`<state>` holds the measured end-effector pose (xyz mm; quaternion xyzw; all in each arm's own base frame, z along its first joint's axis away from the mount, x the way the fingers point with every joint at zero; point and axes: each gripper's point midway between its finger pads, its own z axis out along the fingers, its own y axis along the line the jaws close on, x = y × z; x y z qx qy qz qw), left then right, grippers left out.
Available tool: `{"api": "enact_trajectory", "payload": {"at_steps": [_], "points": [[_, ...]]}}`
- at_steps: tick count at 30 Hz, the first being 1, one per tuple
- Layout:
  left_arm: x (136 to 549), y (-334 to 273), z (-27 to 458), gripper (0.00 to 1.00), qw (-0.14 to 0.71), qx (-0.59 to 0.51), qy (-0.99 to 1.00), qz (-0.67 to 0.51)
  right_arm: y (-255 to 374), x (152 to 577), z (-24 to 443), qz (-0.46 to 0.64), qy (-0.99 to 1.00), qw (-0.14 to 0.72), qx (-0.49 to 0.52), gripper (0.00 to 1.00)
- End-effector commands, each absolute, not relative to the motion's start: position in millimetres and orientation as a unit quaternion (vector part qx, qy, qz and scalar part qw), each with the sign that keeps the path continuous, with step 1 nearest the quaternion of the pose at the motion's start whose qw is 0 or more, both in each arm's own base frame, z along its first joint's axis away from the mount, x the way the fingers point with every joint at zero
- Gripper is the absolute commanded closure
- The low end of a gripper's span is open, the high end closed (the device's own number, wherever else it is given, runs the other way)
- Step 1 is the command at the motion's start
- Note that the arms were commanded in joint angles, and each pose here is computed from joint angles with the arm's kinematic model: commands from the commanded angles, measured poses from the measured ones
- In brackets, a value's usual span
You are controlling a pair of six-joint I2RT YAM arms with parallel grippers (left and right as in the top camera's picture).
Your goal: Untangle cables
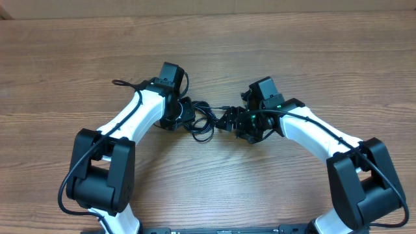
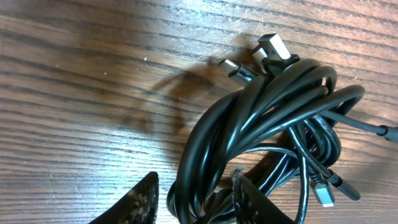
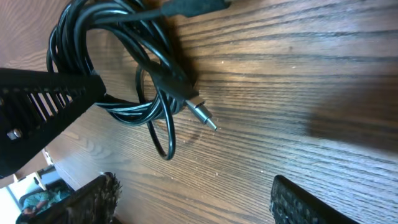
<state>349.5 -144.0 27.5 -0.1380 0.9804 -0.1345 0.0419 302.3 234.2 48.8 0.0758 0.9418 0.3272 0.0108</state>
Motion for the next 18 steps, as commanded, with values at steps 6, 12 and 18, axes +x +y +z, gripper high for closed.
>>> {"api": "enact_trajectory", "payload": {"at_steps": [6, 12, 18], "points": [[345.8, -139.6, 21.3, 0.6, 0.039, -0.144, 0.982, -0.116, 255.0, 295.2, 38.8, 0.304, 0.947, -0.002, 0.099, 0.37], [344.2, -139.6, 15.4, 0.61, 0.031, -0.145, 0.982, -0.113, 263.9, 291.6, 28.0, 0.259, 0.956, 0.023, 0.134, 0.38], [344.0, -139.8, 12.4, 0.69, 0.028, -0.148, 0.982, -0.112, 272.6, 292.3, 25.9, 0.236, 0.96, 0.056, 0.143, 0.46]]}}
